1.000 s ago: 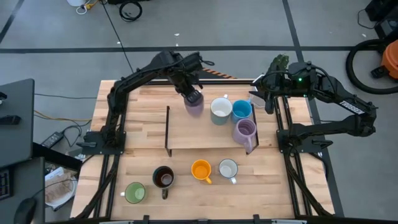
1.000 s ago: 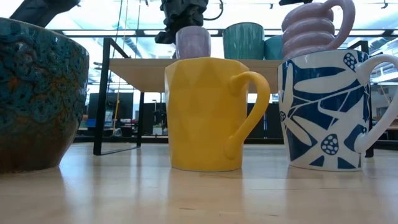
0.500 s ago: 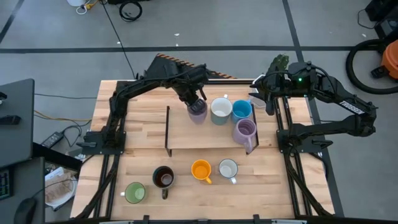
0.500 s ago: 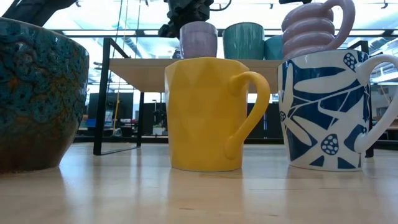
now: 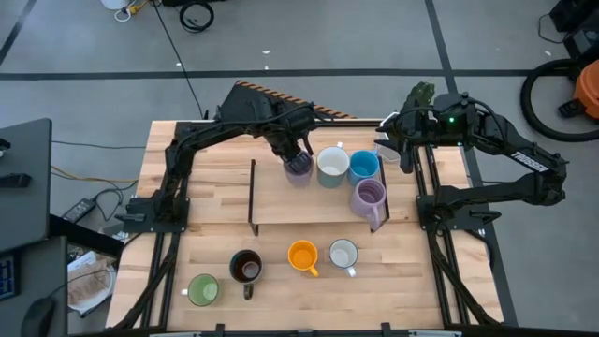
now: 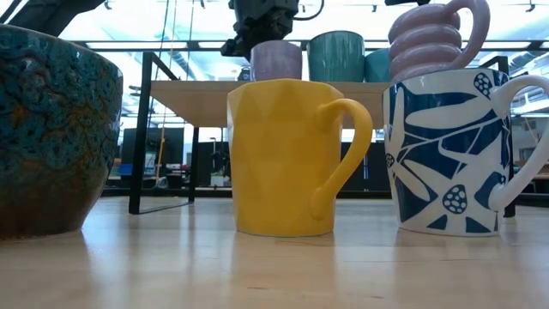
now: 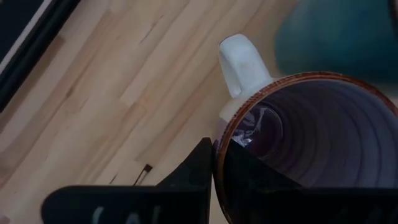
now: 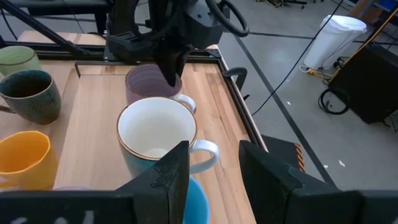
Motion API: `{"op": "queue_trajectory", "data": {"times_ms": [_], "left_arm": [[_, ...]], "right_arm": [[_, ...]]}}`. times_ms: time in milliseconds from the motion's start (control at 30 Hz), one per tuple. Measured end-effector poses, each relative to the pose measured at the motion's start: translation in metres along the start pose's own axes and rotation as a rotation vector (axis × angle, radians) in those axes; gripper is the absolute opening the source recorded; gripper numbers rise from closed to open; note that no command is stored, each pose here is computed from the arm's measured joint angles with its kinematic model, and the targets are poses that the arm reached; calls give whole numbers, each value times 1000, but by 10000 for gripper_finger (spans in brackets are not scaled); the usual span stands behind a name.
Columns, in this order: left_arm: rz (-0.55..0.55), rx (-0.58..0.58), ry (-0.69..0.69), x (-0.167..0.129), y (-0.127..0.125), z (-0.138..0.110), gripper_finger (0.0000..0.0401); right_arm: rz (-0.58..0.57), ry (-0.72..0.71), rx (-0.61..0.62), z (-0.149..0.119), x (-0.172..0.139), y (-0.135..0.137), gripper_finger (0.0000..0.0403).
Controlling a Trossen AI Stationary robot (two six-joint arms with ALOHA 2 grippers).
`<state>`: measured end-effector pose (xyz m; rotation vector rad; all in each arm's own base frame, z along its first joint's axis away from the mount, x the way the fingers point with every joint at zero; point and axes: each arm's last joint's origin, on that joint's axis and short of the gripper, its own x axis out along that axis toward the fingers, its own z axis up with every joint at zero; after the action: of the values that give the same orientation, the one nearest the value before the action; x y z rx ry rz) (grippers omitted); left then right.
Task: Place coffee mugs
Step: Put the purple cup on the shelf
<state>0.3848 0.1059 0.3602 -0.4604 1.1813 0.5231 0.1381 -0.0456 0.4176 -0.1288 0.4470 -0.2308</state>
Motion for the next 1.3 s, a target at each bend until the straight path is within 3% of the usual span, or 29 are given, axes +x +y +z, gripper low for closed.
{"op": "queue_trajectory", "data": {"times_ms": [167, 400, 900, 1300], "left_arm": [[11, -4, -8, 0, 0, 0, 32], [14, -95, -11, 0, -1, 0, 35], [5, -176, -13, -1, -10, -3, 91], [-97, -147, 46, -1, -12, -5, 107]], "right_arm": [[0, 0, 0, 0, 0, 0, 146], [0, 0, 0, 0, 0, 0, 146], [1, 7, 11, -1, 0, 0, 146], [2, 8, 12, -1, 0, 0, 146]]}}
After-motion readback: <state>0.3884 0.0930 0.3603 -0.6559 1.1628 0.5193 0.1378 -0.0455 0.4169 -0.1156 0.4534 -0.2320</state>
